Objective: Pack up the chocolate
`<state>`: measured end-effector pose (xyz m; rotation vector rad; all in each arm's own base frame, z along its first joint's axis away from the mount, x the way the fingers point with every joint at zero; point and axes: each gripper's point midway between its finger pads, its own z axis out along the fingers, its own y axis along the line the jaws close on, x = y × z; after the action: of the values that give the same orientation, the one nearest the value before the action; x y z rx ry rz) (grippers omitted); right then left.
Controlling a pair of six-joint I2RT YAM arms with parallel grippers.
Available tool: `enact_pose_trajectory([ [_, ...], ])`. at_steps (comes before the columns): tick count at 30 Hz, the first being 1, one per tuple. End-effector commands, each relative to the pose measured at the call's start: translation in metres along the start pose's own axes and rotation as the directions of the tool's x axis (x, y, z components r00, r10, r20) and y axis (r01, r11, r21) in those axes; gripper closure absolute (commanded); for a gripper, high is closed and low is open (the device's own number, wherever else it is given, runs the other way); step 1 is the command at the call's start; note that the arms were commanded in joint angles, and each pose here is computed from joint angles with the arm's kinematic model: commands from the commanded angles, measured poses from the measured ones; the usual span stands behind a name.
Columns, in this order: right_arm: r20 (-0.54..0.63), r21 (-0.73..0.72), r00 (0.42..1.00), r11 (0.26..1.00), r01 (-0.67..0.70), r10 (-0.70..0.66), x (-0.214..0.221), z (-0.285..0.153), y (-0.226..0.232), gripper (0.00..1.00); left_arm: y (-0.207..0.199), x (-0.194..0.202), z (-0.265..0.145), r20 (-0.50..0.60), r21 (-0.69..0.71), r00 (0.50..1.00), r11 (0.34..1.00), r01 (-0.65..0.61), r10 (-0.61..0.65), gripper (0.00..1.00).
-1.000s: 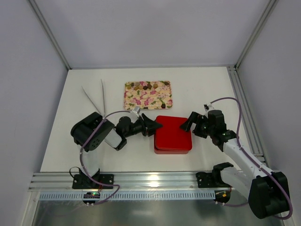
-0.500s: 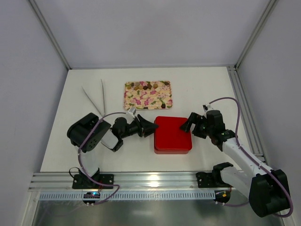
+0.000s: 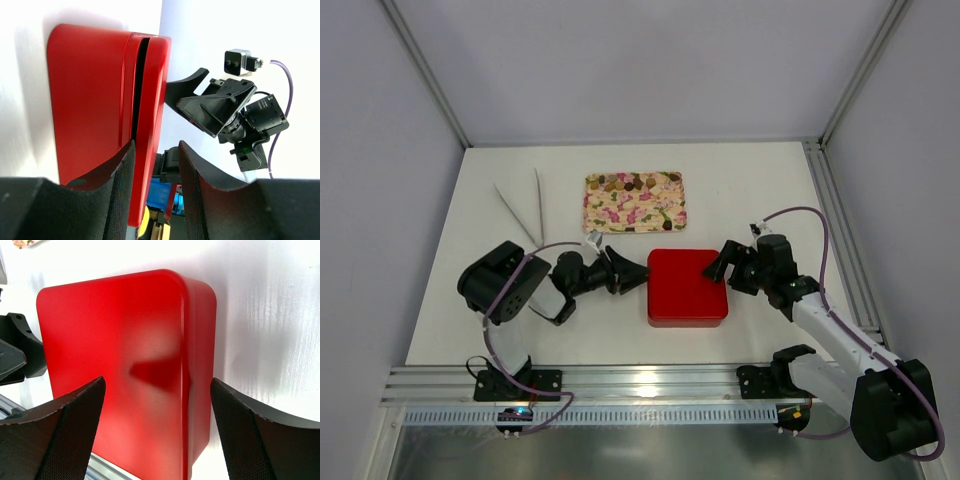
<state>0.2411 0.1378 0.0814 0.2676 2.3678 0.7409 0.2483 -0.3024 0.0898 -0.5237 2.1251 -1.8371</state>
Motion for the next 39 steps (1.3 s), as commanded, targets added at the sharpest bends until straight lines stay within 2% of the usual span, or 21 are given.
enact_pose_trajectory([
  [1,0.046,0.004,0.999,1.0,0.022,-0.022,-0.015,-0.002,0.007,0.15,-0.045,-0.001,-0.011,0.023,0.18,0.991,0.974,-0.134,0.132,0.6],
  [19,0.048,0.089,0.996,0.994,0.067,-0.072,-0.02,-0.012,0.005,0.22,-0.028,-0.004,-0.015,0.022,0.137,0.994,0.985,-0.109,0.107,0.6],
  [39,-0.01,0.096,0.993,0.989,0.114,-0.114,-0.01,-0.004,0.025,0.22,-0.028,0.002,-0.006,-0.016,0.119,0.993,0.987,-0.11,0.113,0.58],
])
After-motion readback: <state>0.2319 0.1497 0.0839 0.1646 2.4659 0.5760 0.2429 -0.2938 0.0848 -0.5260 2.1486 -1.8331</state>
